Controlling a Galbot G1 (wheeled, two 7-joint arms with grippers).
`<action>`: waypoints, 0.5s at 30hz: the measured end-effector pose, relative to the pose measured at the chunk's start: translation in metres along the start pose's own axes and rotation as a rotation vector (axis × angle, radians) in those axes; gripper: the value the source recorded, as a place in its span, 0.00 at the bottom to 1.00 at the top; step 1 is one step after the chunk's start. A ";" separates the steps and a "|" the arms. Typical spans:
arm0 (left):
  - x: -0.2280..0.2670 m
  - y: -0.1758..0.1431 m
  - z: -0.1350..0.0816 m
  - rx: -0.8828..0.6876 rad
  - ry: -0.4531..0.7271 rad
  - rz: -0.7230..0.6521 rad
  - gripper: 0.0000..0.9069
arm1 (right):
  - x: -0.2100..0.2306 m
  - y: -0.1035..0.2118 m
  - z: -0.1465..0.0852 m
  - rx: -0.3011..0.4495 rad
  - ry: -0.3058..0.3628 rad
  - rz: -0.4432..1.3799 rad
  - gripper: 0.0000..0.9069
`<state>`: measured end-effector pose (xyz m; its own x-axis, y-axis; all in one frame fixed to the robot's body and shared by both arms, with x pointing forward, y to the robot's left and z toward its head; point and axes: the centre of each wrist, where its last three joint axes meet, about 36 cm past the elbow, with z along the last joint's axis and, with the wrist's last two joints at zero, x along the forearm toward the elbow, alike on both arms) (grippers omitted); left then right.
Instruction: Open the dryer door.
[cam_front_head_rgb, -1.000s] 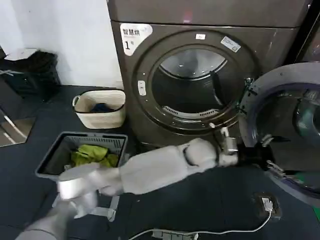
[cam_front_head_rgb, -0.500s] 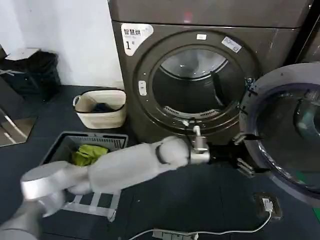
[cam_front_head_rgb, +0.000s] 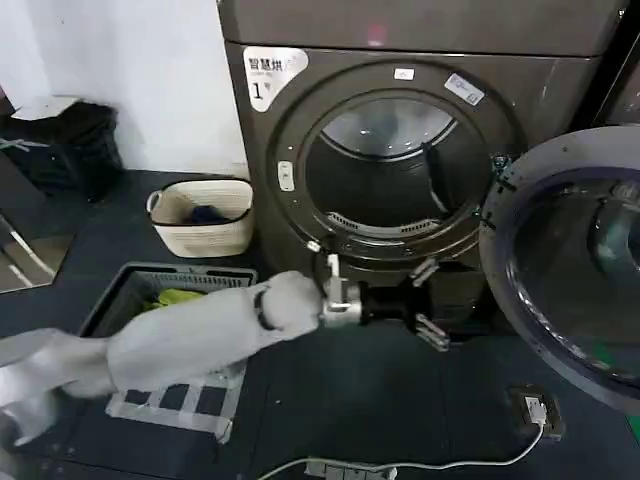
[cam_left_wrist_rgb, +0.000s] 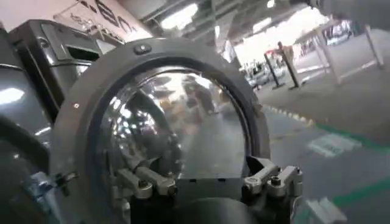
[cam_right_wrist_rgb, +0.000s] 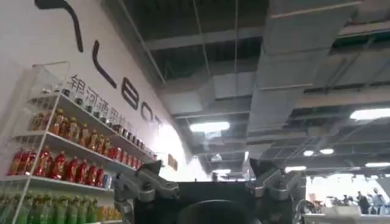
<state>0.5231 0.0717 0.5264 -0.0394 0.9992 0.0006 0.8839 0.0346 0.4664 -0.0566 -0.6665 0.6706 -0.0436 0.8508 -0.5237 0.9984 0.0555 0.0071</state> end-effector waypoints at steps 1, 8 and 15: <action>0.007 -0.001 0.001 0.000 0.016 -0.021 1.00 | 0.000 0.001 0.000 0.000 0.000 -0.002 1.00; 0.065 -0.009 0.011 -0.019 0.066 -0.096 1.00 | 0.000 0.005 0.001 -0.005 -0.001 -0.013 1.00; 0.127 -0.018 0.020 -0.066 0.196 -0.127 1.00 | 0.002 0.013 0.005 -0.010 0.004 -0.031 1.00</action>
<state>0.5112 0.1987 0.5001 -0.2432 0.9641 0.1067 0.8339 0.1517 0.5307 -0.0432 -0.6665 0.6653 -0.0745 0.8506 -0.5206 0.9962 0.0870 -0.0004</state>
